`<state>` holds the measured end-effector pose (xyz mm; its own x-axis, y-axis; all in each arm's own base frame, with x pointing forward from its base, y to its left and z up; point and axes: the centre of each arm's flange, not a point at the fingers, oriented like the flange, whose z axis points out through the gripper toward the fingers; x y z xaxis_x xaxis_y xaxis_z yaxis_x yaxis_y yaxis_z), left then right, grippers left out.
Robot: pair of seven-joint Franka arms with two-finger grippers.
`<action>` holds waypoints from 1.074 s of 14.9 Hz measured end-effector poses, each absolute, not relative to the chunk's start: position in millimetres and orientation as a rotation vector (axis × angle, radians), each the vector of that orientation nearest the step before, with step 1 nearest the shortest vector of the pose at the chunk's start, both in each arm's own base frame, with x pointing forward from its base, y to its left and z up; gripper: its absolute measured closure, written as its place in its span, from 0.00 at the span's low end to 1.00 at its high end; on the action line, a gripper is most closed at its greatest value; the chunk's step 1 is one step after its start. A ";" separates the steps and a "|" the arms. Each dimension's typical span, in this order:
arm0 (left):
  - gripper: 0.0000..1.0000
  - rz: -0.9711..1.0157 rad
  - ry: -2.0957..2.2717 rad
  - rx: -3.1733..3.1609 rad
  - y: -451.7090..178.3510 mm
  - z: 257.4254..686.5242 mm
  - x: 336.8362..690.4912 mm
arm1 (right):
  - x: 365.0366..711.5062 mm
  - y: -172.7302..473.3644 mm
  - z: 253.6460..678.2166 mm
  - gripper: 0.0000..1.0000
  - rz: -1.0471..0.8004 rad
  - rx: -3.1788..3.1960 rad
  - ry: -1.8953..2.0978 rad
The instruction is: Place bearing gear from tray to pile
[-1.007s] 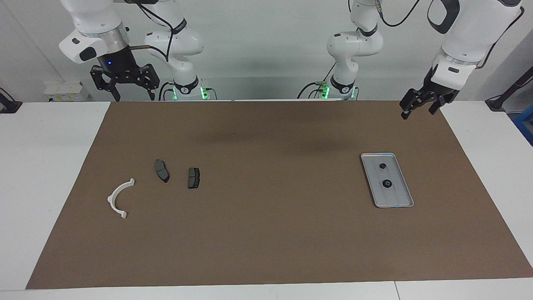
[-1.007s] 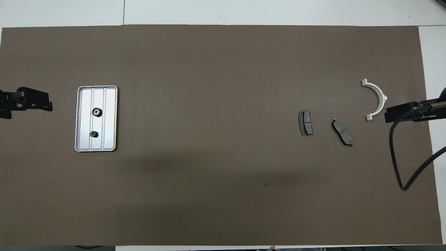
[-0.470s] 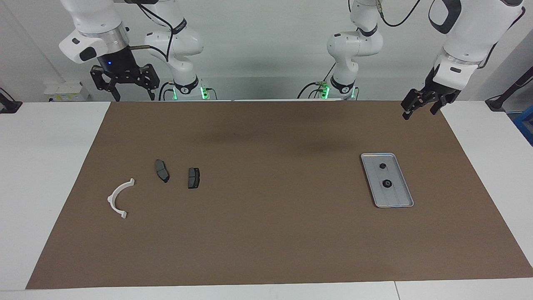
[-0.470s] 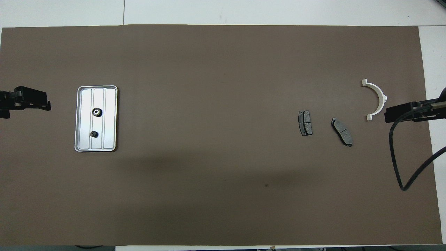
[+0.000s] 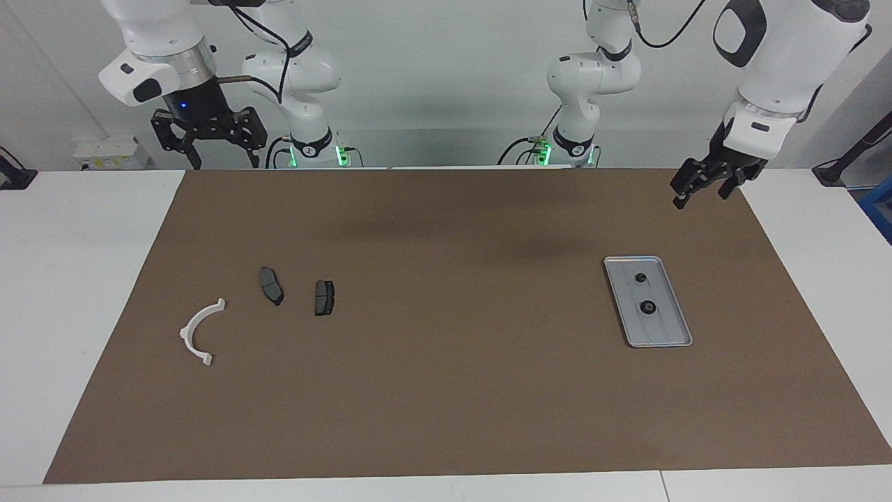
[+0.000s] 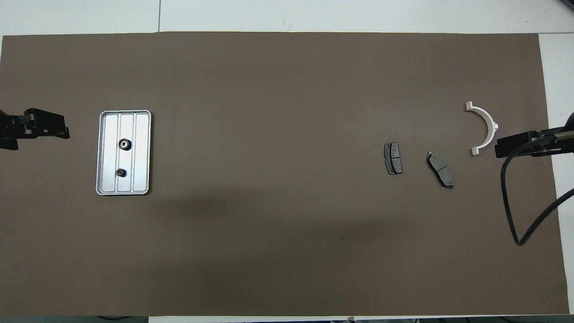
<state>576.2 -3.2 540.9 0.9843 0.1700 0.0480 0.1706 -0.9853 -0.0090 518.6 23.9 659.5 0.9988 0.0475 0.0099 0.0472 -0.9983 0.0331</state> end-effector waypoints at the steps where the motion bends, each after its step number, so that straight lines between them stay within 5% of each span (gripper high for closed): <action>1: 0.00 -0.066 -0.283 -3.115 3.2 515.8 586.6 | 518.6 23.9 659.5 0.00 0.017 3.108 0.074; 8: 0.00 0.027 -0.280 -3.122 11.1 342.1 613.9 | 518.5 24.4 659.5 0.00 0.017 3.108 0.075; 14: 0.28 0.018 -0.269 -3.126 7.3 318.4 612.4 | 518.2 24.5 660.2 0.00 0.019 3.108 0.076; 16: 0.30 0.017 -0.265 -3.127 5.7 310.6 608.5 | 517.7 24.5 661.2 0.00 0.022 3.108 0.075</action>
